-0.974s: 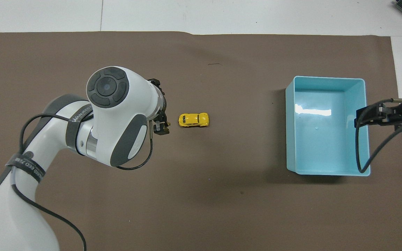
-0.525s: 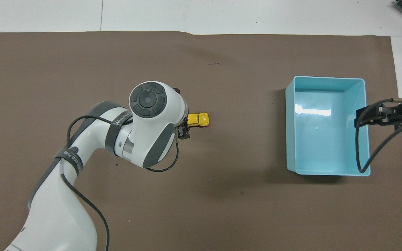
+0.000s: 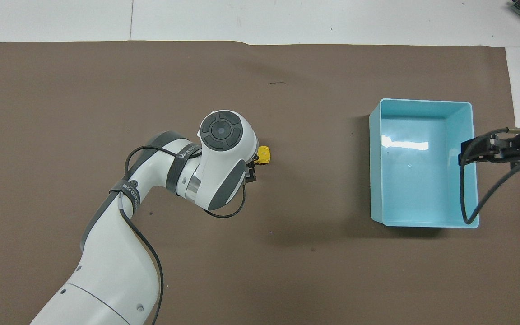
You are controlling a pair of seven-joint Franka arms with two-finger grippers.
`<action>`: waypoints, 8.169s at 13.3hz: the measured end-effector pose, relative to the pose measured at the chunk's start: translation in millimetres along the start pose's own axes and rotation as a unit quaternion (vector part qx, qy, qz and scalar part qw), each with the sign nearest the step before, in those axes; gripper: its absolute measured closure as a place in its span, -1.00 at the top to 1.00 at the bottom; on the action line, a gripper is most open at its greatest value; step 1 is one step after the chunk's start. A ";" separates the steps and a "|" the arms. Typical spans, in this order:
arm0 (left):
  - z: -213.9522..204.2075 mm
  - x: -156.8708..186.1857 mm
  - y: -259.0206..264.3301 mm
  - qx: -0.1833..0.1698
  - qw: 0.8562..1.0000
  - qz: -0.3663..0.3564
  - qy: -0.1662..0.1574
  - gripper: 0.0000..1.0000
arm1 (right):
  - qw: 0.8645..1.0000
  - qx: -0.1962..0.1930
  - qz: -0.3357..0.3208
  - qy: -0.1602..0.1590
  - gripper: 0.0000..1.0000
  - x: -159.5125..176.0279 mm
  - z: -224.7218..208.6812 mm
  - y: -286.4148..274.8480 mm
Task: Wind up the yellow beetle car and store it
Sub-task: 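Press the yellow car with the left gripper and drag it backward, away from the box, then release the car from the left gripper so it rolls toward the box, then retract the left gripper while the right gripper lifts out of the box, then lower the right gripper onto the yellow car beside the box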
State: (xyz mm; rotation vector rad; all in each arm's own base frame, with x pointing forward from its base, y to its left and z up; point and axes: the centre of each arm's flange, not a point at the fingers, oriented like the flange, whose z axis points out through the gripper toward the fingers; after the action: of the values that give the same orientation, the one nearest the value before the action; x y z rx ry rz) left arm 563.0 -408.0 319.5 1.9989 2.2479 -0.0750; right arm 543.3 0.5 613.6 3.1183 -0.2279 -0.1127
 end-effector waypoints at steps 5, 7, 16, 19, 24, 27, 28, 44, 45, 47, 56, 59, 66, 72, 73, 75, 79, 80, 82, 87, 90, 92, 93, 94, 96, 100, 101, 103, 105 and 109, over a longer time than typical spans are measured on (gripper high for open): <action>-0.3 -1.1 1.5 -0.007 1.000 0.003 -0.005 0.49 | 1.000 0.000 0.000 0.000 1.00 0.0 0.0 0.0; -0.7 -2.8 0.9 -0.009 1.000 0.019 -0.008 -0.07 | 1.000 0.000 0.000 0.000 1.00 0.0 0.0 0.0; -1.3 -0.6 2.8 -0.009 0.999 0.040 -0.007 -0.20 | 1.000 0.000 0.000 0.000 1.00 0.0 0.0 0.0; -2.6 13.8 10.8 -0.003 1.000 0.027 -0.002 -0.20 | 1.000 0.000 0.000 0.000 1.00 0.0 0.0 0.0; -7.0 53.2 28.4 0.008 1.000 0.012 0.008 -0.20 | 1.000 0.000 0.000 0.000 1.00 0.0 0.0 0.0; -9.8 76.9 35.8 0.011 0.999 0.033 0.012 -0.20 | 1.000 0.000 0.000 0.000 1.00 0.0 0.0 0.0; -10.8 86.0 38.9 0.012 0.999 0.039 0.014 -0.20 | 1.000 0.000 0.000 0.000 1.00 0.0 0.0 0.0; 5.0 145.6 64.6 0.017 0.999 0.036 0.027 0.77 | 1.000 0.000 0.000 0.000 1.00 0.0 0.0 0.0; -4.5 150.7 70.3 0.010 0.999 0.032 0.025 0.97 | 1.000 0.000 0.000 0.000 1.00 0.0 0.0 0.0; -30.2 160.8 78.2 -0.001 0.999 0.027 0.019 1.00 | 1.000 0.000 0.000 0.000 1.00 0.0 0.0 0.0; -39.7 160.5 77.5 -0.003 0.999 0.028 0.017 1.00 | 1.000 0.000 0.000 0.000 1.00 0.0 0.0 0.0; -40.1 160.4 77.7 -0.004 0.999 0.028 0.016 1.00 | 1.000 0.000 0.000 0.000 1.00 0.0 0.0 0.0; -61.5 157.6 79.7 -0.013 0.999 0.029 0.011 1.00 | 1.000 0.000 0.000 0.000 1.00 0.0 0.0 0.0; -126.8 169.3 94.0 -0.034 0.999 0.026 0.003 1.00 | 1.000 0.000 0.000 0.001 1.00 0.1 -0.1 -0.3; -138.3 174.3 97.4 -0.038 0.999 0.030 0.001 1.00 | 1.000 0.000 0.000 0.001 1.00 0.2 -0.2 -0.5; -165.8 190.5 101.1 -0.041 0.998 0.045 0.001 1.00 | 1.000 0.000 -0.004 0.003 1.00 -0.1 -0.5 -4.7; -219.2 225.8 95.9 -0.032 0.994 0.105 0.006 1.00 | 1.000 0.002 -0.008 0.003 1.00 3.0 4.2 -14.1; -232.3 234.2 95.2 -0.028 0.992 0.122 0.008 1.00 | 1.000 0.004 -0.003 0.002 1.00 5.4 7.8 -19.4; -259.7 249.6 98.4 -0.026 0.988 0.150 0.010 1.00 | 1.000 0.006 0.021 0.002 1.00 7.8 15.1 -39.0; -294.3 282.5 105.5 -0.017 0.974 0.225 0.015 1.00 | 0.995 0.008 0.103 0.005 1.00 17.4 37.4 -68.9; -314.5 300.7 107.2 -0.031 0.958 0.285 0.019 1.00 | 0.989 0.007 0.148 0.002 1.00 22.4 50.5 -85.7; -339.1 312.6 99.5 -0.042 0.935 0.351 0.023 1.00 | 0.985 0.006 0.171 -0.001 1.00 23.5 57.6 -98.0; -347.8 317.9 95.2 -0.041 0.922 0.385 0.025 1.00 | 0.982 0.007 0.187 0.000 1.00 24.9 61.3 -102.3; -352.3 321.3 92.3 -0.038 0.907 0.418 0.027 1.00 | 0.979 0.008 0.205 0.002 1.00 26.1 64.8 -107.2; -350.9 323.5 88.6 -0.022 0.872 0.488 0.024 1.00 | 0.968 0.011 0.250 0.006 1.00 26.5 70.1 -118.4; -346.2 339.0 83.1 0.014 0.796 0.605 0.011 1.00 | 0.942 0.018 0.334 0.012 1.00 31.4 87.8 -130.5; -346.2 340.9 82.3 0.017 0.780 0.625 0.009 1.00 | 0.936 0.020 0.352 0.014 1.00 32.4 94.7 -134.4; -345.8 341.5 79.6 0.022 0.753 0.657 0.005 1.00 | 0.920 0.024 0.391 0.016 1.00 32.8 109.2 -141.9; -344.7 344.6 74.6 0.032 0.715 0.698 0.009 1.00 | 0.903 0.030 0.428 0.019 1.00 34.2 121.9 -144.1; -346.5 347.4 67.8 0.045 0.644 0.763 0.016 1.00 | 0.864 0.038 0.502 0.022 1.00 34.6 137.6 -145.8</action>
State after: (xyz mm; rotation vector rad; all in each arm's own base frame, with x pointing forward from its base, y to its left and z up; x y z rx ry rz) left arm 568.4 -14.4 620.2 3.1013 -0.0803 0.0350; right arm 588.5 138.7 471.4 2.6141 -1.7870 -0.0107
